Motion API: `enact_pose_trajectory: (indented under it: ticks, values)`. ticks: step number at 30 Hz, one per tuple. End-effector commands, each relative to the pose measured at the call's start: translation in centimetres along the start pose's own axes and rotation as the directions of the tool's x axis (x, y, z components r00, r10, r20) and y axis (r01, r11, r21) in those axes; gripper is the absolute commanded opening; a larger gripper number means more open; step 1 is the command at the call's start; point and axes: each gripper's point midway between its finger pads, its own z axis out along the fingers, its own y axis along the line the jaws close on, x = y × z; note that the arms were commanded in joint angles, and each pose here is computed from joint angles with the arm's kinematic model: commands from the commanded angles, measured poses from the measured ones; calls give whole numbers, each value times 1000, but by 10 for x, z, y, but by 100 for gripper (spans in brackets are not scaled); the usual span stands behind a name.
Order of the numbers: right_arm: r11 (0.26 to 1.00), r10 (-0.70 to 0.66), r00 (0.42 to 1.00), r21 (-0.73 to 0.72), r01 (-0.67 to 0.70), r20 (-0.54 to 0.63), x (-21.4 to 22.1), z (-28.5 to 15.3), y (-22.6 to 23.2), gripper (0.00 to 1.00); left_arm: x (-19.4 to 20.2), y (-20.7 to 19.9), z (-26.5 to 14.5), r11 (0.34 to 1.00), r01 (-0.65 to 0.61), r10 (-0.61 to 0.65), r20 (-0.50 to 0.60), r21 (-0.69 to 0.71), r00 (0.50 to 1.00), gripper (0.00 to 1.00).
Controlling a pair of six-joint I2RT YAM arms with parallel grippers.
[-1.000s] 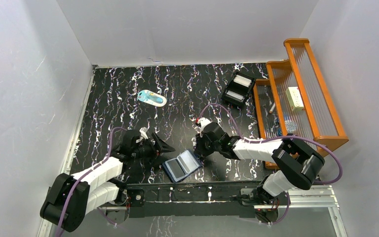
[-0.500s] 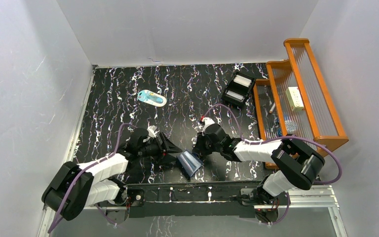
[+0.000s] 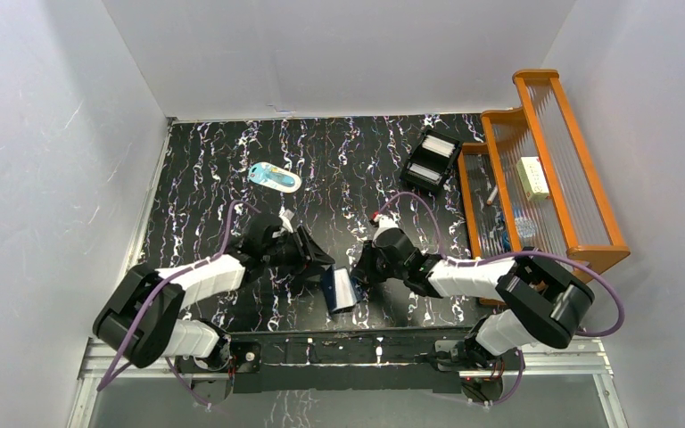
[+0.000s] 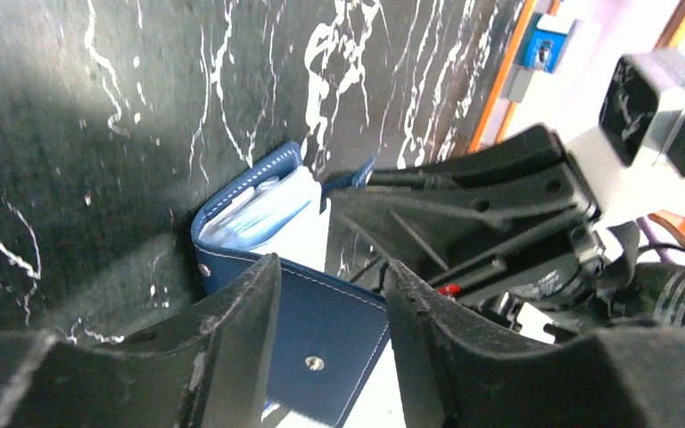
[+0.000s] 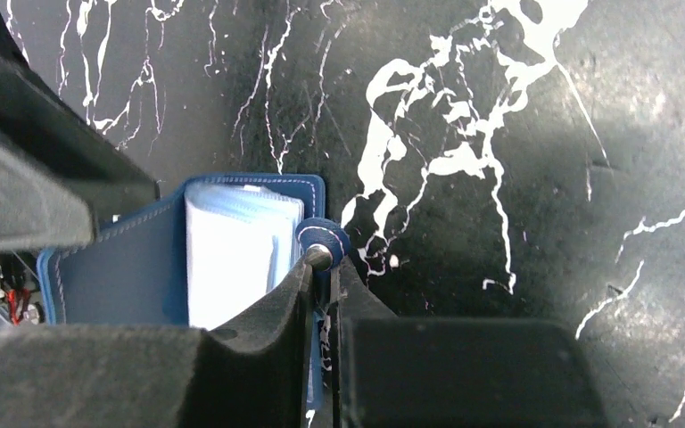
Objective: Put the credit cards into the card holder
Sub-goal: Close the card holder at the center of the board.
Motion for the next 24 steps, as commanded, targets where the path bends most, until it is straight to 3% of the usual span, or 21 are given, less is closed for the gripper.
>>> enact_pose_trajectory:
  ticks: [1, 8, 20, 24]
  values:
    - [992, 114, 989, -70, -108, 89, -18, -6, 18, 14, -17, 2, 8, 993, -74, 77, 34, -89, 996, 42]
    - [969, 237, 964, -97, -226, 121, -19, -5, 20, 13, -36, 18, 19, 972, -79, 97, 72, -220, 993, 35]
    - [955, 295, 948, -70, -288, 119, -21, 7, 18, 14, -23, 22, -25, 928, -111, 144, 68, -356, 987, 47]
    - [958, 287, 951, -57, -282, 114, -19, 9, 15, 14, -11, 19, -35, 945, -76, 106, 78, -317, 991, 54]
